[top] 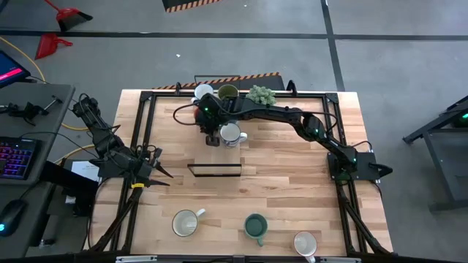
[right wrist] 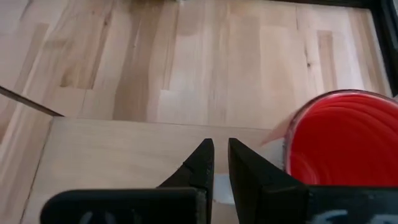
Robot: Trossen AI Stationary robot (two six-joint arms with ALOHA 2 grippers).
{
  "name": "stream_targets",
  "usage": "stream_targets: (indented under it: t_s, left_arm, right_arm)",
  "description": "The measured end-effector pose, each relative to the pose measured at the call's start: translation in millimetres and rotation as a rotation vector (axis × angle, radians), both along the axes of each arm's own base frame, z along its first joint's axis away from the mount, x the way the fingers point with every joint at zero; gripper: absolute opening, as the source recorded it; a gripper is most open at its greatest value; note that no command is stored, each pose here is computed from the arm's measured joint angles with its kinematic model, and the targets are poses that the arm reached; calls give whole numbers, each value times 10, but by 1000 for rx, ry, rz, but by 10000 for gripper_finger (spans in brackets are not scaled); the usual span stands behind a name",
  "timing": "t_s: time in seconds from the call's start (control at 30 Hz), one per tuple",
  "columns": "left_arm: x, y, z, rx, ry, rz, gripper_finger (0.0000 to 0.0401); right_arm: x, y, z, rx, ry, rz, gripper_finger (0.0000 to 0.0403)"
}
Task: Place coffee mugs
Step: Adjust the red mug on the shelf
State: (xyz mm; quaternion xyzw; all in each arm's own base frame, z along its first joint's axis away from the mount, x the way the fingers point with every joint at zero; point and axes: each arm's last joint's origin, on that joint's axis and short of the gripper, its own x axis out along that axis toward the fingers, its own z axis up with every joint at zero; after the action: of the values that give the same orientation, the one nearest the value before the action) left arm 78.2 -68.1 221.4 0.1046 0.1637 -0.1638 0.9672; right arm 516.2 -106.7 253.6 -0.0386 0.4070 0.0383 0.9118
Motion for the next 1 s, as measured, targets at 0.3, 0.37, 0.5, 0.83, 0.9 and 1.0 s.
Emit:
stream_targets:
  t_s: [0.3, 0.37, 0.5, 0.83, 0.9, 1.0]
  left_arm:
    - [0, 0, 0, 0, 0, 0, 119]
    - [0, 0, 1, 0, 0, 0, 119]
    - [0, 0, 0, 0, -1, 0, 119]
    - [1, 0, 1, 0, -2, 2, 119]
    - [0, 1, 2, 0, -2, 3, 119]
    - [1, 1, 1, 1, -2, 3, 119]
  right_arm:
    - [-32, 248, 72, 53, 27, 86, 28]
    - [-81, 300, 82, 29, 80, 71, 28]
    - [-118, 282, 74, -72, 136, -9, 28]
    - [-123, 47, 104, -91, 91, -52, 28]
    - [-126, 27, 105, -91, 89, -54, 28]
    - [-121, 8, 111, -99, 79, -49, 28]
